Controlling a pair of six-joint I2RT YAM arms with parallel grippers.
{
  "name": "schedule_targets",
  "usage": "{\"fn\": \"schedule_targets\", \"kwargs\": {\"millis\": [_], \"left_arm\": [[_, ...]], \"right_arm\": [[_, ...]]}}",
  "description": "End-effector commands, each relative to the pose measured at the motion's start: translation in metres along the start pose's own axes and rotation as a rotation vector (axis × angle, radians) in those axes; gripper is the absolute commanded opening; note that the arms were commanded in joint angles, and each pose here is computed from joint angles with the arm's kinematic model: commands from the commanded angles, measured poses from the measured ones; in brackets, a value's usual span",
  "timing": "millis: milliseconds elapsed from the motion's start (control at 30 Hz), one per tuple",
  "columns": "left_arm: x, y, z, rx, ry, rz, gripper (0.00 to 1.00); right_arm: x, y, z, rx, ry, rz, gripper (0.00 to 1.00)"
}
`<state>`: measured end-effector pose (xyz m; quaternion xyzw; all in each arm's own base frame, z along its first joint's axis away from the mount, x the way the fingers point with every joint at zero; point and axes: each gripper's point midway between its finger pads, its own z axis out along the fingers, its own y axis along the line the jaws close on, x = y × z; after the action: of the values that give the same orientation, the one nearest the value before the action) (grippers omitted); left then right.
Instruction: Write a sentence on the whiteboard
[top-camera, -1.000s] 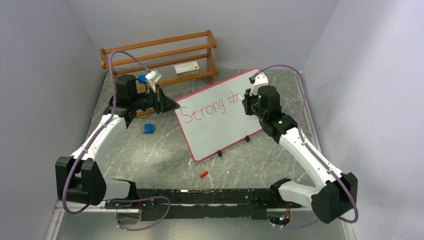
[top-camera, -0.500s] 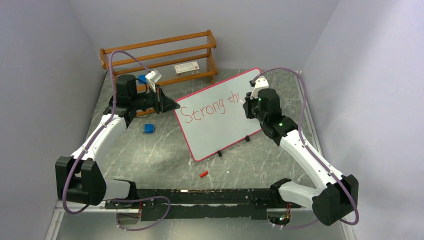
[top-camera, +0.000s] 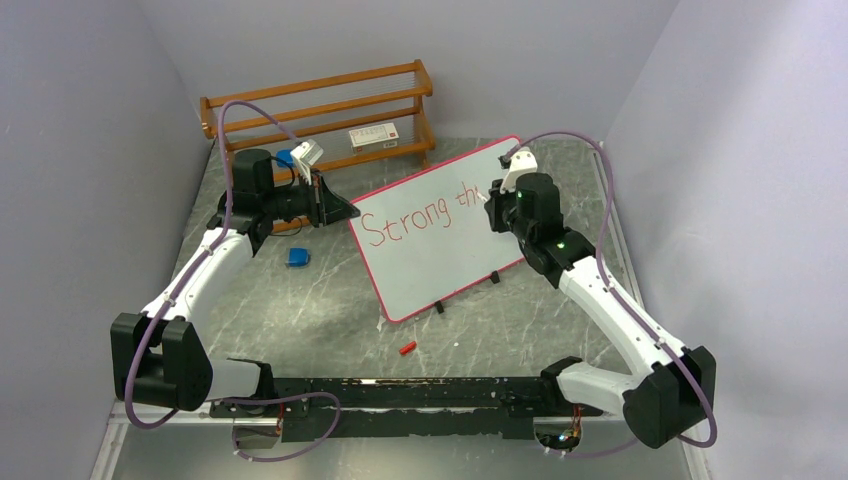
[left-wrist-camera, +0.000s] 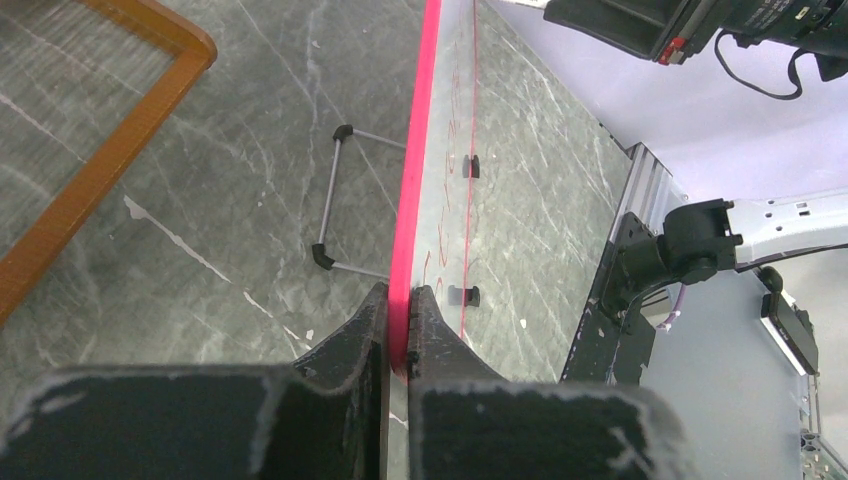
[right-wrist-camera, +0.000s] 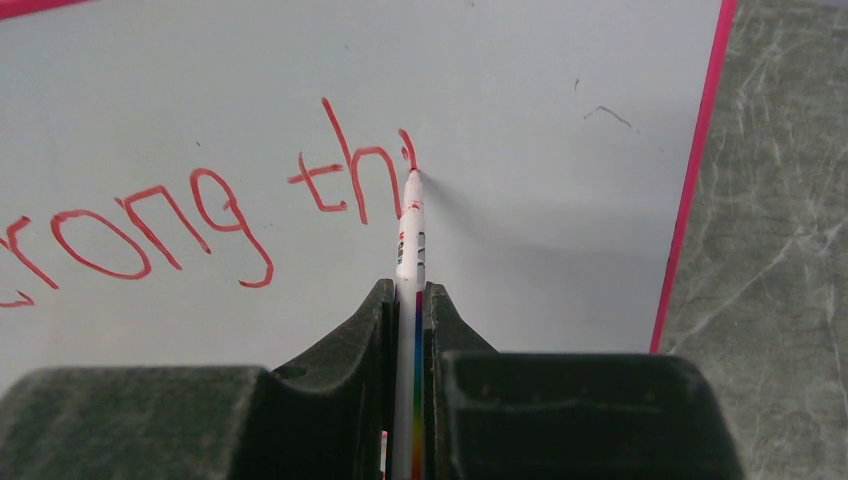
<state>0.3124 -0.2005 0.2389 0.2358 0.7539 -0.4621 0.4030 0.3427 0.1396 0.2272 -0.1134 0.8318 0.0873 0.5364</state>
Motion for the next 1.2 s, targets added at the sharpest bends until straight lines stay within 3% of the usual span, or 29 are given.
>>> {"fn": "schedule_targets", "kwargs": {"millis": [0, 533, 1167], "left_arm": [[0.03, 0.011, 0.009, -0.029, 0.088, -0.02, 0.05], [0.03, 0.011, 0.009, -0.031, 0.087, -0.019, 0.05], [0.03, 0.01, 0.009, -0.026, 0.086, -0.019, 0.05]], "right_arm": [[-0.031, -0.001, 0.002, 0.008, -0.08, 0.009, 0.0], [-0.034, -0.013, 0.003, 0.065, -0.083, 0.012, 0.0], [-0.034, -0.004, 0.004, 0.013, -0.085, 0.007, 0.0]]}}
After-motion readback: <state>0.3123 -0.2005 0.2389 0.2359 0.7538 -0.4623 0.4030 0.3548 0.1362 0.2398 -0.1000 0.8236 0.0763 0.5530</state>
